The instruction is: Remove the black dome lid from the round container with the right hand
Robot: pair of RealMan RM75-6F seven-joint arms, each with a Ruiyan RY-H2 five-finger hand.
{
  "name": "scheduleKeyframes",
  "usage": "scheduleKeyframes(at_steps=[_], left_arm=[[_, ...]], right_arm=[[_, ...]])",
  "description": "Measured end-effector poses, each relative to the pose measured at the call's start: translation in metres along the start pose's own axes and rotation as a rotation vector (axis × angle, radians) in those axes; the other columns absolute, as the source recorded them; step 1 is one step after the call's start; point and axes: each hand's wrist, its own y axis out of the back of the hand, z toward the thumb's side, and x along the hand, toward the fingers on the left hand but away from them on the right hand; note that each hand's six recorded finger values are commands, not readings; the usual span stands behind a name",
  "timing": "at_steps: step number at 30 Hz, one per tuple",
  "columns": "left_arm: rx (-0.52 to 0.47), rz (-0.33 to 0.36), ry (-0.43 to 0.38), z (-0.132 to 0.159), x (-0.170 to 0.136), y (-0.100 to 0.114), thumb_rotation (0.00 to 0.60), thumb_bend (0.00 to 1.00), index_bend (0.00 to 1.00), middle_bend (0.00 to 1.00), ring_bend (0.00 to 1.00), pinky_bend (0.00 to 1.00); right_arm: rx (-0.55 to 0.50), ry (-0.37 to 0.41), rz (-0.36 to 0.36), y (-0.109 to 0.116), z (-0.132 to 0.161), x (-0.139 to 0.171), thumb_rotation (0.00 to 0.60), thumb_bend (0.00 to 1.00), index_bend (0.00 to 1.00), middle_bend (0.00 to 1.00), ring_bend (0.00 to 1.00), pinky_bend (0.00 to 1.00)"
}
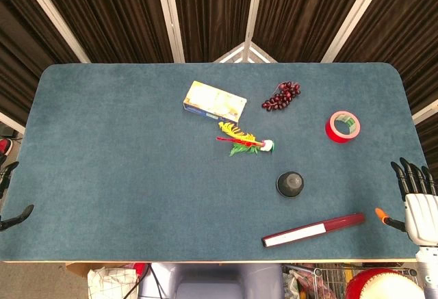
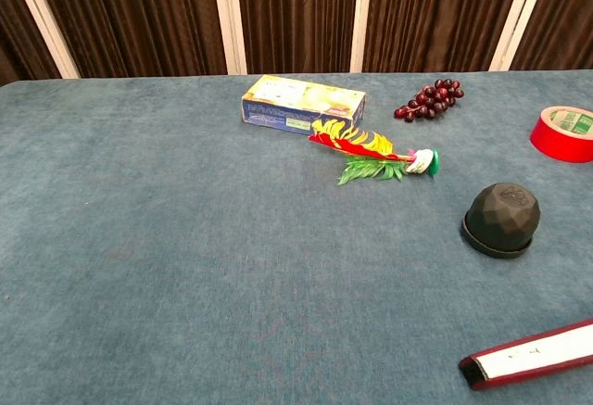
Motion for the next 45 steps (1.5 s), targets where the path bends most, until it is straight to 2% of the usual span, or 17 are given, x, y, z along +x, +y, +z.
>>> scheduleKeyframes(at_steps=[8,14,20,27,33,45], left_arm=[[0.002,-0.002,-0.013,0.003,-0.002,-0.001,0.600,0.31,0.13,0.00,0.00,0.09],[0.000,-0.001,-0.007,0.002,-0.001,-0.001,0.600,0.31,0.13,0.00,0.00,0.09],[0.002,-0.006,-0.002,0.001,-0.001,-0.002,0.600,0.31,0.13,0.00,0.00,0.09],[-0.007,0.004,-0.009,0.002,-0.004,0.001,0.600,0.31,0.13,0.00,0.00,0.09],[0.003,-0.005,-0.005,0.002,-0.003,-0.002,0.600,0.31,0.13,0.00,0.00,0.09],[0.014,-0.006,0.002,0.002,-0.002,-0.004,0.600,0.31,0.13,0.00,0.00,0.09]], right_arm=[[-0.003,-0.004,0.006,0.000,-0.003,0.006,0.600,0.17,0.02,0.04,0.07,0.00],[-0.062,0.002,0.032,-0.002,0.003,0.007,0.600,0.17,0.02,0.04,0.07,0.00],[-0.135,0.016,0.089,-0.010,0.012,0.006,0.600,0.17,0.02,0.04,0.07,0.00],[-0.211,0.070,0.173,-0.028,0.031,0.001,0.600,0.17,0.02,0.04,0.06,0.00],[-0.269,0.107,0.187,-0.041,0.052,-0.016,0.600,0.14,0.02,0.04,0.00,0.00],[-0.260,0.122,0.319,-0.090,0.080,-0.050,0.600,0.14,0.02,0.04,0.00,0.00]])
